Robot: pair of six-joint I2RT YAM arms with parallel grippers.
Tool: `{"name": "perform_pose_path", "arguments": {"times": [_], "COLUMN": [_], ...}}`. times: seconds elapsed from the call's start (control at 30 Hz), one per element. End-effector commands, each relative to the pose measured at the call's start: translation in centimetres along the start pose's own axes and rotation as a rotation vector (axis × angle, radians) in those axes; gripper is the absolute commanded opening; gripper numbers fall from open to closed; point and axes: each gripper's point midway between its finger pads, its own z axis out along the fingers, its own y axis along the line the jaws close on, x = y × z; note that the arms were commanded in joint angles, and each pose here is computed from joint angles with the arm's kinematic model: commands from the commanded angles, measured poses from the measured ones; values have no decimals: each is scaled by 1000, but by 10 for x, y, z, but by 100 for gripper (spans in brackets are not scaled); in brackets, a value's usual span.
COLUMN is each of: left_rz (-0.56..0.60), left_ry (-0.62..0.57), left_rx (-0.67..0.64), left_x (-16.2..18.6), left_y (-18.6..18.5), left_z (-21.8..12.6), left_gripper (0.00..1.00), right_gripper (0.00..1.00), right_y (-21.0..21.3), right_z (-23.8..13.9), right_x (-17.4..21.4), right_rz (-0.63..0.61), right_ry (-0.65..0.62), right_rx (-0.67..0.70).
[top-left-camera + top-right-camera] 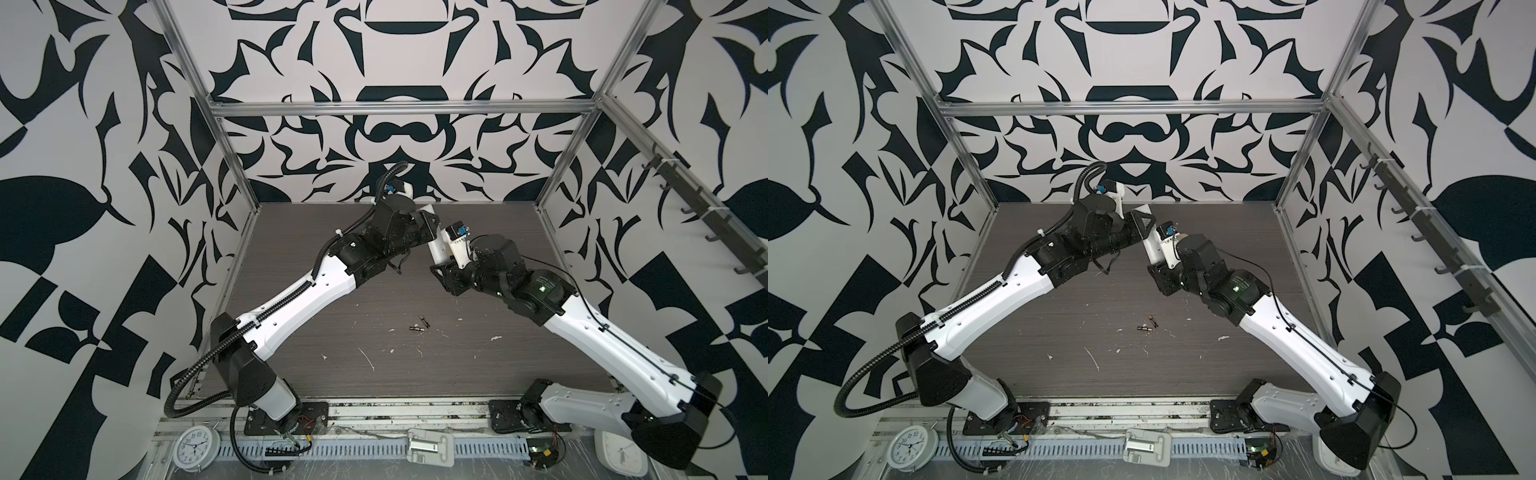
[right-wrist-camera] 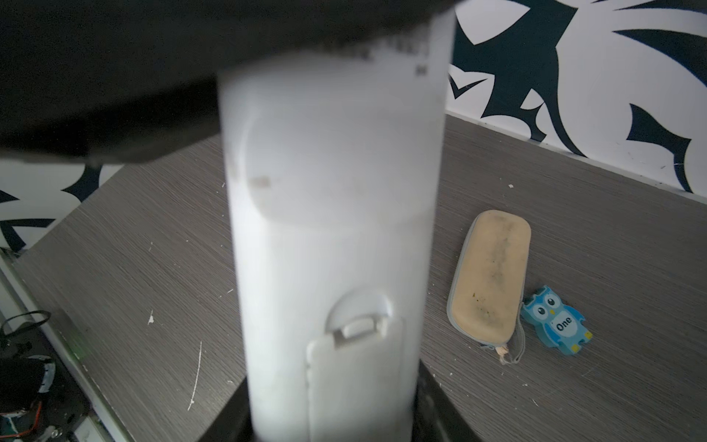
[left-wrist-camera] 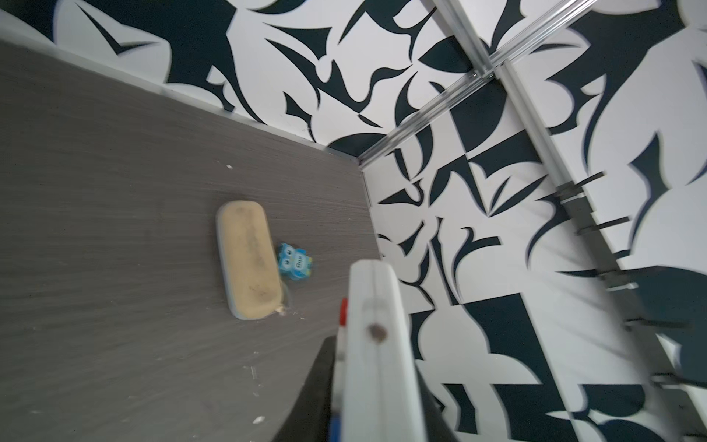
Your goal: Load the batteries into the remote control
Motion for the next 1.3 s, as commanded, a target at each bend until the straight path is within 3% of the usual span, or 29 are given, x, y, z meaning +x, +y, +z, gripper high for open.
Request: {"name": "perform_pose_path", "arguments": {"times": [0.0,0.07,0.3,0.43,0.63,0.8,0.93,1.1,1.27], "left_rz": [-7,-2,48,77,163,213,242,282,350], "left_ry": [-3,-8,-21,-42,-100,-154,-177,-252,-350], "left_rx": [12,21,25,15,-68,-177,-196,-136,-86], "left_x": [-2,-3,-7,-12,-29,-45,-49,-56,-66], "left_y": [-2,-4,-6,-5,2,20,25,18,11], "left_z": [-6,-8,-20,-27,-44,-60,-68,-76,-90], "left_gripper": [10,3,0,0,0,0,0,0,0], "right_gripper": [0,0,2,25,69,85,87,86,87], "right_y": [8,10,16,23,29,45,46,32,6], "right_z": [-11,-11,-9,-12,-34,-45,-50,-44,-43], "right_x": [-25,-26,-28,-36,-52,-58,-64,-73,-86], "right_rz": [-21,-22,-23,-10,66,156,291,646,874], "right_ry": [-83,-86,-83,-78,-127,-118,-95,-70,-61], "right_rx": [-23,-29,-67,-96,-133,-238,-284,-355,-362]}}
